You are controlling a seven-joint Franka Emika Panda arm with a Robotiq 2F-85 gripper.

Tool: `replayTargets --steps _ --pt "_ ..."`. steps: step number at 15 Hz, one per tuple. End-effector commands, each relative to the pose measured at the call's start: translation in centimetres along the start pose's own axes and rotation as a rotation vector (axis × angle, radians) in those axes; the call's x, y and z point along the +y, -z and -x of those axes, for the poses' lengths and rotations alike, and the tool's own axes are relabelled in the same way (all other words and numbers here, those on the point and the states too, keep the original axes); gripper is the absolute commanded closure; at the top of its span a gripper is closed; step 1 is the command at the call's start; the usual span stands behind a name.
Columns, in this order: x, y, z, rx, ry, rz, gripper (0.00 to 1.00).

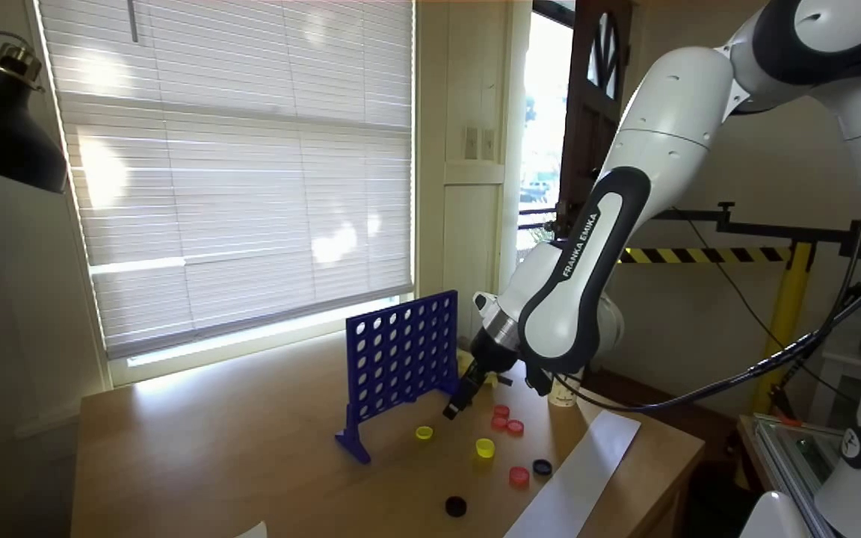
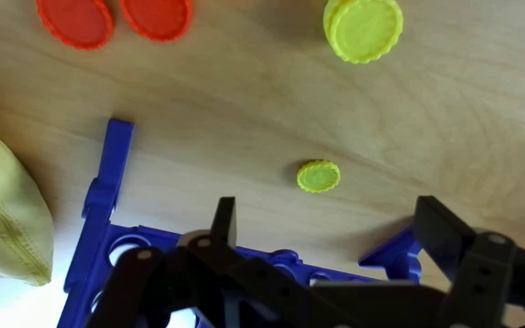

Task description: Put one yellow disc on the two yellow discs

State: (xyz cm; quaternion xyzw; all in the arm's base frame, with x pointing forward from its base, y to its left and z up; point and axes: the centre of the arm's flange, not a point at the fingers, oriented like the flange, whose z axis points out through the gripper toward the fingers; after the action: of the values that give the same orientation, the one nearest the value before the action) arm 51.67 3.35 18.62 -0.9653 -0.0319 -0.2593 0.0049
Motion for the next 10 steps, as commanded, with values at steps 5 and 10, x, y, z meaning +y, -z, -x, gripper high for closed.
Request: replayTargets --steps 5,10 --pt "-0.2 -3.3 -0.4 0.046 -0.039 -0.029 0.00" --pt "-0.8 -4.5 -0.6 0.050 -0.039 -0.049 0.00"
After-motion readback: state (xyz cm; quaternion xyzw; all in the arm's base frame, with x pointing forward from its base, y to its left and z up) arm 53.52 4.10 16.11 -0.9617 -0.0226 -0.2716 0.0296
